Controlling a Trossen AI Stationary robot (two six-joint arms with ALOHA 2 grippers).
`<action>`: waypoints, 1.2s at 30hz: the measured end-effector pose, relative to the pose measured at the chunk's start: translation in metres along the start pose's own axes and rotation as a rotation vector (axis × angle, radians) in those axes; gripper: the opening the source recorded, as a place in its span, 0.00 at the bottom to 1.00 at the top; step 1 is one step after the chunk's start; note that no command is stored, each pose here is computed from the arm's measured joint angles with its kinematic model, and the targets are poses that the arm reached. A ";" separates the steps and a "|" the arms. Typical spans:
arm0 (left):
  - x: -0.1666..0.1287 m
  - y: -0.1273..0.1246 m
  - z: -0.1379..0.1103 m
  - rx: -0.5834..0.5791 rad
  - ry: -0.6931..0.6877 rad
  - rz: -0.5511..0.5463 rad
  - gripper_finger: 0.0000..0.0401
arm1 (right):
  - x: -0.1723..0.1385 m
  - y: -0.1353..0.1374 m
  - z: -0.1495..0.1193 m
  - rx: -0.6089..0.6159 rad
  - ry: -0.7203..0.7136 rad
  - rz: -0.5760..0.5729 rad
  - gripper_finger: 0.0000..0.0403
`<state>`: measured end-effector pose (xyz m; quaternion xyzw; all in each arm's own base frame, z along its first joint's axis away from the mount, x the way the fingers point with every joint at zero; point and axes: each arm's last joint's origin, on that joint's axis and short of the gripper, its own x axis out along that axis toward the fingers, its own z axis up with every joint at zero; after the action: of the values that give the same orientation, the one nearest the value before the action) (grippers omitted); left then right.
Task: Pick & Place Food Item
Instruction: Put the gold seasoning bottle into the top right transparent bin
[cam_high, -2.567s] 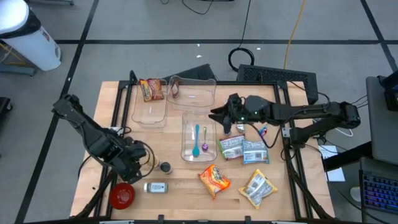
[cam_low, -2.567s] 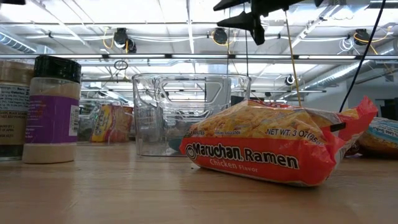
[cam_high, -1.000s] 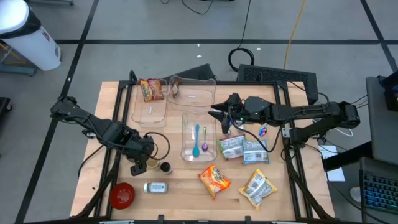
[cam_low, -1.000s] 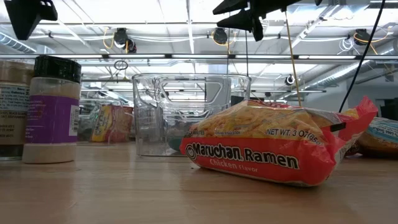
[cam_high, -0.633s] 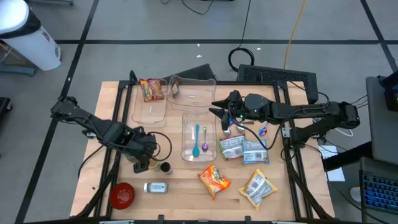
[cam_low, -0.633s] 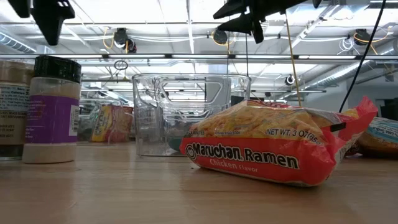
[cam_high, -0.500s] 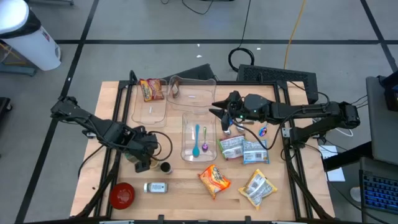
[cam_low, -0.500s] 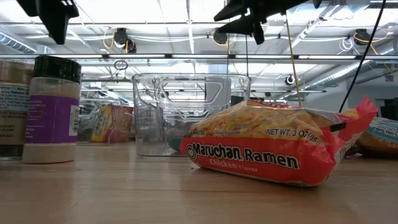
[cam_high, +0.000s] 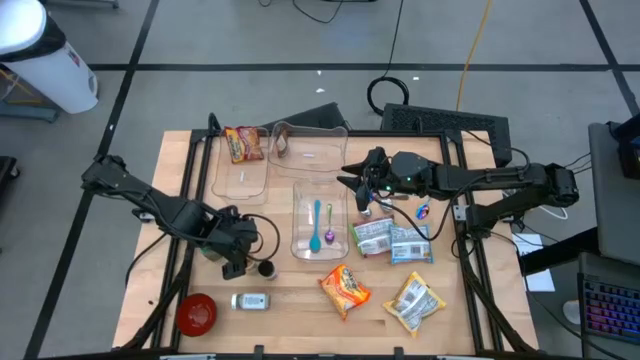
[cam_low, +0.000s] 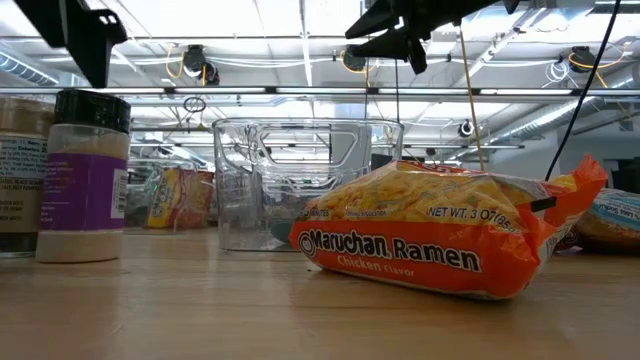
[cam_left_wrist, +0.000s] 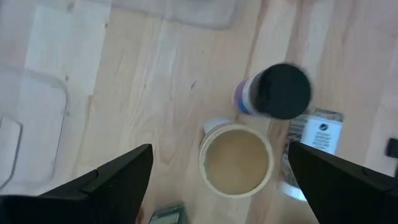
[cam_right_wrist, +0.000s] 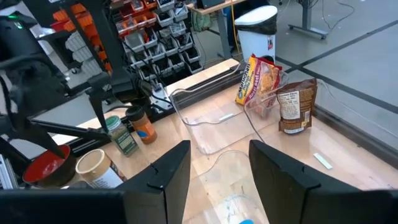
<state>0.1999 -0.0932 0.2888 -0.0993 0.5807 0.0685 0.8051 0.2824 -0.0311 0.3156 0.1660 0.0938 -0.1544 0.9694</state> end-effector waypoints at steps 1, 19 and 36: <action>0.002 0.000 -0.001 -0.011 0.007 0.004 0.96 | 0.000 0.000 0.000 0.000 0.000 0.000 0.38; 0.028 -0.016 -0.005 0.068 0.080 -0.001 0.95 | 0.000 0.000 0.000 0.000 0.000 0.000 0.38; 0.059 -0.026 -0.002 0.103 0.187 0.062 0.94 | 0.000 0.000 0.000 0.003 0.000 0.001 0.38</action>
<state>0.2229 -0.1191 0.2348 -0.0458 0.6590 0.0538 0.7488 0.2824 -0.0309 0.3156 0.1677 0.0935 -0.1541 0.9692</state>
